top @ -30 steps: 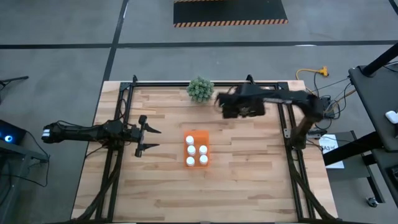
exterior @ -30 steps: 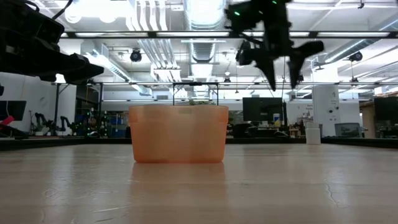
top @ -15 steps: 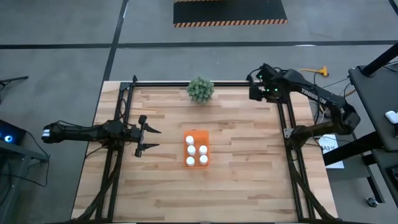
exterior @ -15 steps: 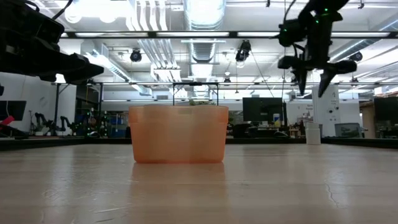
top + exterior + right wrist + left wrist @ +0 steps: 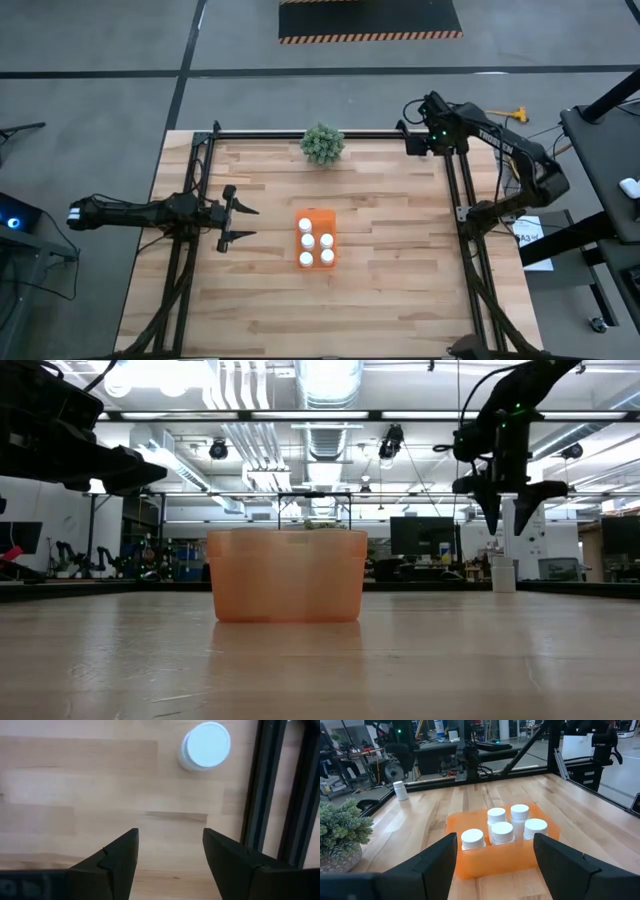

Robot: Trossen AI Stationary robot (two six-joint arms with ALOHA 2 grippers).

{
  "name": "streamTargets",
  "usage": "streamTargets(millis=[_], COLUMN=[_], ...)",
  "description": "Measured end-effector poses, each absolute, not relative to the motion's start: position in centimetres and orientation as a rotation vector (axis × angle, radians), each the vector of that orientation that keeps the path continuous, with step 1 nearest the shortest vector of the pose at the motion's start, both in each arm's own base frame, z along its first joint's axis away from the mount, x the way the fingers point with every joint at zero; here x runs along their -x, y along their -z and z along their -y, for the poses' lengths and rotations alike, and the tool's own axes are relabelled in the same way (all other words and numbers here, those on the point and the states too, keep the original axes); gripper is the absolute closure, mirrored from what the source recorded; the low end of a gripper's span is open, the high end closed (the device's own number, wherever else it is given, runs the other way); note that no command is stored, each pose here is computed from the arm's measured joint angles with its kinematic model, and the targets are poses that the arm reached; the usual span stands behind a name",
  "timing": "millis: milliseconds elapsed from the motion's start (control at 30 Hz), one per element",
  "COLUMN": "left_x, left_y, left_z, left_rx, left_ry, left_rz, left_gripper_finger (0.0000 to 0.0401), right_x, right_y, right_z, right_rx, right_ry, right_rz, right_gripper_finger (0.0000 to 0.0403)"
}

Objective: Pick and place pill bottles into a basket
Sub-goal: Put the white pill bottle into the orange bin

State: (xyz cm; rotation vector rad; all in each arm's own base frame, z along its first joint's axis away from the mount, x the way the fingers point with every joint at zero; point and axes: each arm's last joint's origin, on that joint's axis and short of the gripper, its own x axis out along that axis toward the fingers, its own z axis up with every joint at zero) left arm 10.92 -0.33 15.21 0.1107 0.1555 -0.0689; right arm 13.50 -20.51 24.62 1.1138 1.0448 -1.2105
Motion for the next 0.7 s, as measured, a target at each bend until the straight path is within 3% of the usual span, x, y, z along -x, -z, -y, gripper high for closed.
streamTargets(millis=[167,700], left_x=[-10.92,-10.92], left_y=[-15.21,-15.21], left_z=[0.33,0.33], left_rx=[-0.111,-0.111], left_ry=[0.069,0.069], left_rz=[-0.156,-0.156], left_gripper_finger=[0.0157,0.0157], right_x=[-13.72,-13.94], right_y=[-24.06,-24.02], right_z=[20.75,21.46], right_rx=[-1.145,-0.918], right_ry=[1.228,1.223], right_rz=[-1.054,-1.076], right_gripper_finger=[0.0192,0.0192])
